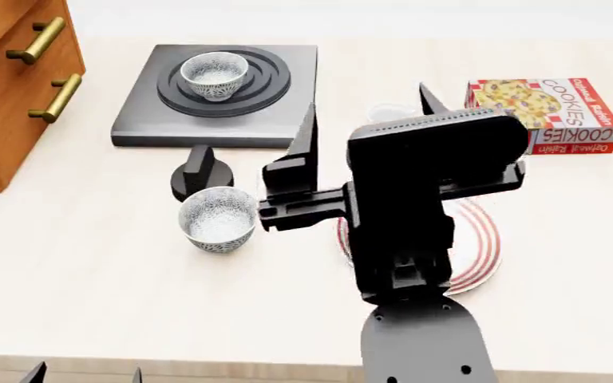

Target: Pick the akita bowl on the stove and place it on the plate.

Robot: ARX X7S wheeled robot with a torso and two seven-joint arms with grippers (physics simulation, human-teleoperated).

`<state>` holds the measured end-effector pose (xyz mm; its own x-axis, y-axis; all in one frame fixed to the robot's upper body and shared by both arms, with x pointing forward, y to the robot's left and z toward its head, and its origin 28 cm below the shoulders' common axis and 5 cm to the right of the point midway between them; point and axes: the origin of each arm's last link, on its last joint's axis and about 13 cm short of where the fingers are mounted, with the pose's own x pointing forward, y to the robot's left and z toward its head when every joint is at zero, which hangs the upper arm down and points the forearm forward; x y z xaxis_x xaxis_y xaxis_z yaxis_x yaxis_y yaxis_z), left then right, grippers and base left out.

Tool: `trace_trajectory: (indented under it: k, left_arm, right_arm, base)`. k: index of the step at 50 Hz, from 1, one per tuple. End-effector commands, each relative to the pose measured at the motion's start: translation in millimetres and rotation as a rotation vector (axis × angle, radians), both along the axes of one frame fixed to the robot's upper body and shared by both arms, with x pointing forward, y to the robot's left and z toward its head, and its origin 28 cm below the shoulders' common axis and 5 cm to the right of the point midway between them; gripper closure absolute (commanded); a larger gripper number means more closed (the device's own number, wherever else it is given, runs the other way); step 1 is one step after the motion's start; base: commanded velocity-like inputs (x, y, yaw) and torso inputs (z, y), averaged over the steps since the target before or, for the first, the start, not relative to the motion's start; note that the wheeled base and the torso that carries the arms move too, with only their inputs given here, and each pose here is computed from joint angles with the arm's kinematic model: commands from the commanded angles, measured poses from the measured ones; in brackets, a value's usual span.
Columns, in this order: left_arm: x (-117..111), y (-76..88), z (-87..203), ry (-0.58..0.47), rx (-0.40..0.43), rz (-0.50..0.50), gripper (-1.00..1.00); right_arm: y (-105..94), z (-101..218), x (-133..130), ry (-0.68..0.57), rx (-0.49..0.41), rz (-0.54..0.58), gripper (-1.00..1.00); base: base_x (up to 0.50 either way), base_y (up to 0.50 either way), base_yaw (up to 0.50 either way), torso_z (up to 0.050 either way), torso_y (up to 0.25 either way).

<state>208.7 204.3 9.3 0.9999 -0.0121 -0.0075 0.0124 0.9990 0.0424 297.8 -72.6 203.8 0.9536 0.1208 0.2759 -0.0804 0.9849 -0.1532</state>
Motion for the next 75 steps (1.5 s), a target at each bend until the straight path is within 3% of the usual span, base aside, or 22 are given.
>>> trace_trajectory:
  k: [1, 5, 10, 14, 22, 24, 28, 58, 60, 69, 75]
  left_arm:
    - [0.0, -0.1, -0.8, 0.004, 0.004, -0.001, -1.00]
    - [-1.0, -0.5, 1.0, 0.003, 0.007, -0.002, -1.00]
    - [-0.4, -0.3, -1.8, 0.004, 0.010, -0.002, -1.00]
    - [-0.6, -0.4, -1.1, 0.003, 0.014, -0.002, -1.00]
    - [-0.1, -0.2, -0.1, 0.003, 0.017, 0.000, -1.00]
    - [0.0, 0.2, -1.4, 0.000, 0.016, 0.002, -1.00]
    - [-0.2, 0.0, -0.8, 0.000, 0.015, 0.002, -1.00]
    - [-0.1, 0.1, 0.3, -0.004, 0.011, 0.007, -1.00]
    - [0.9, -0.1, -0.5, -0.012, 0.040, 0.005, -1.00]
    - [4.2, -0.7, 11.1, -0.062, 0.103, -0.036, -1.00]
    - [17.7, -1.6, 48.1, -0.133, 0.098, -0.042, -1.00]
  right_arm:
    - [-19.1, 91.6, -3.5, -0.043, 0.009, 0.006, -1.00]
    - [-36.6, 97.0, -11.7, -0.016, 0.044, -0.001, -1.00]
    - [-48.7, 83.9, -24.1, -0.008, 0.027, -0.030, -1.00]
    - [-59.9, 68.9, -29.4, 0.010, 0.100, -0.110, -1.00]
    - [-66.6, 39.3, -31.8, 0.017, 0.145, -0.154, -1.00]
    - [-67.4, 30.4, -31.9, 0.026, 0.200, -0.181, -1.00]
    - [-67.0, 20.0, -31.1, 0.039, 0.132, -0.182, -1.00]
    - [-65.4, 10.2, -32.9, 0.050, 0.092, -0.162, -1.00]
    - [-65.6, 9.2, -32.5, 0.050, 0.090, -0.161, -1.00]
    - [-65.5, 9.4, -32.4, 0.050, 0.088, -0.160, -1.00]
    - [-65.0, 10.1, -33.4, 0.052, 0.084, -0.160, -1.00]
  base:
    - [0.00, 0.00, 0.00, 0.000, 0.000]
    - [0.00, 0.00, 0.00, 0.000, 0.000]
    - [0.00, 0.00, 0.00, 0.000, 0.000]
    - [0.00, 0.00, 0.00, 0.000, 0.000]
    - [0.00, 0.00, 0.00, 0.000, 0.000]
    - [0.00, 0.00, 0.00, 0.000, 0.000]
    - [0.00, 0.00, 0.00, 0.000, 0.000]
    - [0.00, 0.00, 0.00, 0.000, 0.000]
    - [0.00, 0.00, 0.00, 0.000, 0.000]
    - [0.00, 0.00, 0.00, 0.000, 0.000]
    - [0.00, 0.00, 0.00, 0.000, 0.000]
